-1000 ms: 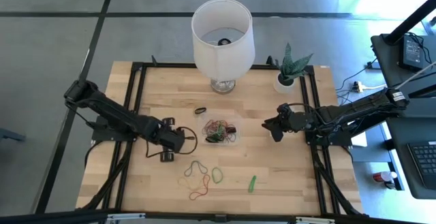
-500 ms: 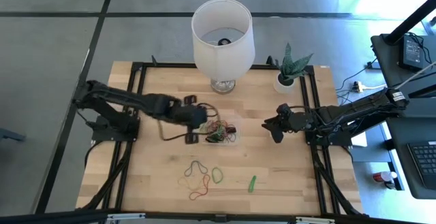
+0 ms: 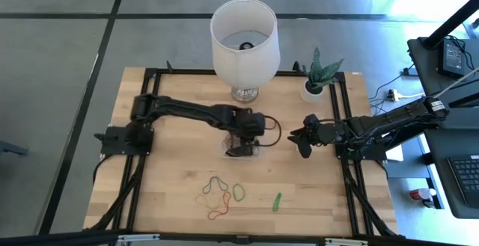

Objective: Pick and place rubber bands into bin
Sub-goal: Put the left green rubber band into the container, then put the top right green rubber band into the container

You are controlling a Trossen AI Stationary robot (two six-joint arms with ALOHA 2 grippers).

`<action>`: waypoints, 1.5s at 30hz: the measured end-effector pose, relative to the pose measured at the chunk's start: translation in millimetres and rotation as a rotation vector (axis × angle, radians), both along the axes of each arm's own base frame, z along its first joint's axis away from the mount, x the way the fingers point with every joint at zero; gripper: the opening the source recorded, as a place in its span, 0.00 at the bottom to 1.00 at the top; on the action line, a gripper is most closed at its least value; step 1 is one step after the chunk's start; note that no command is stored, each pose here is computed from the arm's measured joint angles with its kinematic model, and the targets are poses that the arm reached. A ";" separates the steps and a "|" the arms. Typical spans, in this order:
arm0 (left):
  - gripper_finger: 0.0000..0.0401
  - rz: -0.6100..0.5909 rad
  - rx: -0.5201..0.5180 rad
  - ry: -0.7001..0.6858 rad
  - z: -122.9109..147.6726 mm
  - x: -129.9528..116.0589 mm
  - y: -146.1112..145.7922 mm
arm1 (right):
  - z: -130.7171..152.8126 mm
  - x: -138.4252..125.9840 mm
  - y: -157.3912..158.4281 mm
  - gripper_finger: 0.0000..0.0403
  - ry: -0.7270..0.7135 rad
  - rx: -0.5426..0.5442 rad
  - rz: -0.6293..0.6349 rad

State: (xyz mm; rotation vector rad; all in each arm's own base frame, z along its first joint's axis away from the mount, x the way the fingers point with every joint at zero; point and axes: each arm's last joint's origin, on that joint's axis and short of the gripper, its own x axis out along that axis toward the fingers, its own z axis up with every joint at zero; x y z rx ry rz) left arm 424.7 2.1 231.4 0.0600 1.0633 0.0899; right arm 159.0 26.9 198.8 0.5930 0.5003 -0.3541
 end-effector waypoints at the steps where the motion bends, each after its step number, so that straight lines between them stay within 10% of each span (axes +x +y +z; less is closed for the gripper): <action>1: 0.00 -0.005 -0.007 0.015 -6.8 4.1 0.0 | 0.0 0.0 0.0 0.39 0.000 0.001 -0.001; 13: 0.25 -0.036 -0.125 0.143 -44.5 11.0 -2.8 | -0.7 -0.5 -0.1 0.39 0.018 -0.041 0.026; 22: 0.39 0.049 -0.146 0.075 16.1 -15.8 6.6 | 0.1 0.0 0.0 0.39 0.007 -0.037 0.025; 30: 0.25 -0.009 -0.110 -0.056 71.2 -78.3 5.2 | 9.7 5.5 3.3 0.35 -0.118 0.034 0.008; 37: 0.02 0.049 -0.177 -0.227 54.4 -149.9 -0.5 | 28.3 16.2 19.3 0.05 -0.183 0.047 0.075; 45: 0.01 0.070 -0.218 -0.346 26.1 -216.3 -14.8 | 59.0 68.7 49.2 0.01 0.091 0.009 0.036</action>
